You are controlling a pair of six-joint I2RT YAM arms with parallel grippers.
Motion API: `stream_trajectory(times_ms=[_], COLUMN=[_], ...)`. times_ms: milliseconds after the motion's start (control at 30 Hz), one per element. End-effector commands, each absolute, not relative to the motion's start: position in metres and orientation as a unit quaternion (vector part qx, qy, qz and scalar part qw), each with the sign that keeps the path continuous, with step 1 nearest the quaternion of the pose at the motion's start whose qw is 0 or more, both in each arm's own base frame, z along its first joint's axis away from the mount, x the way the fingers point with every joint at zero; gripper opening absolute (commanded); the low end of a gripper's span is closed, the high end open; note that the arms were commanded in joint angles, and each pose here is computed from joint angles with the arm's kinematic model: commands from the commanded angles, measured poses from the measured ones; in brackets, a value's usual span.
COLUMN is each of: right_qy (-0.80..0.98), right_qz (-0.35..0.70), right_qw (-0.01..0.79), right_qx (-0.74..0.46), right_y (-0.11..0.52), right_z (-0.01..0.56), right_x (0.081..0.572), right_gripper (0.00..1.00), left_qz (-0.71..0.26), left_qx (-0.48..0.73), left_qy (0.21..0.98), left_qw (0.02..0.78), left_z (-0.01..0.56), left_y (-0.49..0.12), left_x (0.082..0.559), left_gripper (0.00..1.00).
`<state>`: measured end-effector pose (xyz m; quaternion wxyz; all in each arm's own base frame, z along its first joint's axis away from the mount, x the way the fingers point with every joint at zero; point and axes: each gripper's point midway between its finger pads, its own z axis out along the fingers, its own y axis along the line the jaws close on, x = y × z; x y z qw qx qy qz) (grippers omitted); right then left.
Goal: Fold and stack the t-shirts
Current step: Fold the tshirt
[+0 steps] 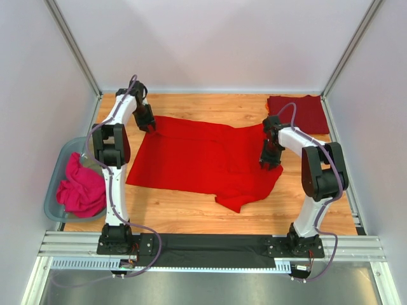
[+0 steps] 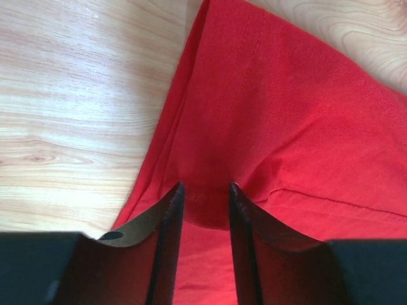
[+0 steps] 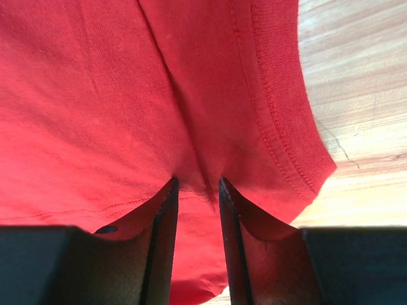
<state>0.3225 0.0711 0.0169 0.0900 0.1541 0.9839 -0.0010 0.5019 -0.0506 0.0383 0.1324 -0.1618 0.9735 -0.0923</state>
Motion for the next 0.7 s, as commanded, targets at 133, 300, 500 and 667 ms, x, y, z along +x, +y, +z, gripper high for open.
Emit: stream_trajectory(times_ms=[133,300,500,667], right_qy=[0.981,0.981,0.984,0.986], right_qz=[-0.008,-0.003,0.017,0.022], right_qw=[0.104,0.113,0.119,0.110], right_qx=[0.165,0.155,0.131,0.126], right_y=[0.066,0.067,0.073,0.075], right_z=[0.014,0.039,0.065,0.062], right_x=[0.327,0.332,0.332,0.327], right_gripper=[0.16,0.00,0.00,0.00], left_qz=[-0.095,-0.071,-0.035,-0.035], left_qx=[-0.174,-0.172,-0.171,-0.171], left_qy=[0.969,0.969,0.970,0.971], left_qw=[0.151,0.165,0.170,0.163], left_z=[0.043,0.051,0.060,0.079], left_y=[-0.051,-0.042,-0.029,-0.029], left_x=[0.516,0.522,0.520,0.506], left_gripper=[0.17,0.00,0.00,0.18])
